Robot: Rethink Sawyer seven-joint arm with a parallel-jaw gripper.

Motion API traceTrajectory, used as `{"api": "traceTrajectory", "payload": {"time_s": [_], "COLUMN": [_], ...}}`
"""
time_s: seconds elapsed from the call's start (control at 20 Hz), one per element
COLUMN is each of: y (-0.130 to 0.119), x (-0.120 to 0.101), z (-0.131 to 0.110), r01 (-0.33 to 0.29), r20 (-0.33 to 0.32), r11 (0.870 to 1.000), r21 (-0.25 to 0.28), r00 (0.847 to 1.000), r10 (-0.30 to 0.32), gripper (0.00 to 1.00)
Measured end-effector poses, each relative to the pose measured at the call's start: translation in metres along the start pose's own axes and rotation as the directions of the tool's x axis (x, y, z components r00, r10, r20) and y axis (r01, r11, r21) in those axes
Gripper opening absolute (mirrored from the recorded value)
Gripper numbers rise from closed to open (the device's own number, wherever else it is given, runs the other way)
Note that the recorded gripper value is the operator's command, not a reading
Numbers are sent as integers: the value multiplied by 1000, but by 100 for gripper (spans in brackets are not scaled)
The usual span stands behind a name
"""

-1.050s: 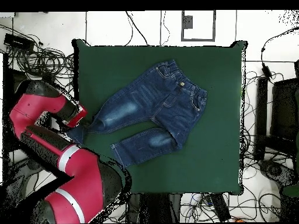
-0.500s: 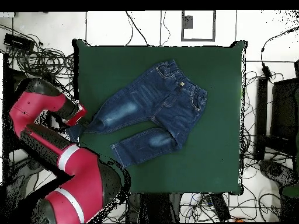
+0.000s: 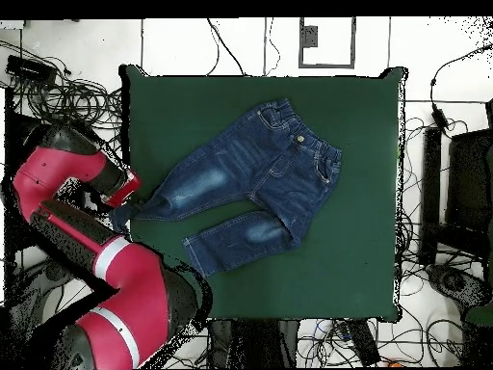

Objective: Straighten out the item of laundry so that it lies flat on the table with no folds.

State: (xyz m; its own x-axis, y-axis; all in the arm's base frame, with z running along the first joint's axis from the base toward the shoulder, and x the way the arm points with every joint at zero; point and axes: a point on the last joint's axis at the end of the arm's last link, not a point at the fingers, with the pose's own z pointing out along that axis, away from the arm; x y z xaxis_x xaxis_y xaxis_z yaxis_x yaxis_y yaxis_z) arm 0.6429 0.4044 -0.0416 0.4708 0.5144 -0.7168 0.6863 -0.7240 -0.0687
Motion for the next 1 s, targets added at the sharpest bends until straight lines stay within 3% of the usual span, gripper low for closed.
{"api": "traceTrajectory", "payload": {"time_s": [0.25, 0.3, 1.0], "y": [-2, -6, -12], "x": [4, 5, 6], "z": [4, 5, 8], "r01": [-2, 2, 10], "r20": [36, 65, 95], "r11": [1000, 1000, 1000], "r21": [10, 9, 10], "r00": [999, 998, 995], "r10": [2, -2, -11], "gripper": [0, 100, 100]}}
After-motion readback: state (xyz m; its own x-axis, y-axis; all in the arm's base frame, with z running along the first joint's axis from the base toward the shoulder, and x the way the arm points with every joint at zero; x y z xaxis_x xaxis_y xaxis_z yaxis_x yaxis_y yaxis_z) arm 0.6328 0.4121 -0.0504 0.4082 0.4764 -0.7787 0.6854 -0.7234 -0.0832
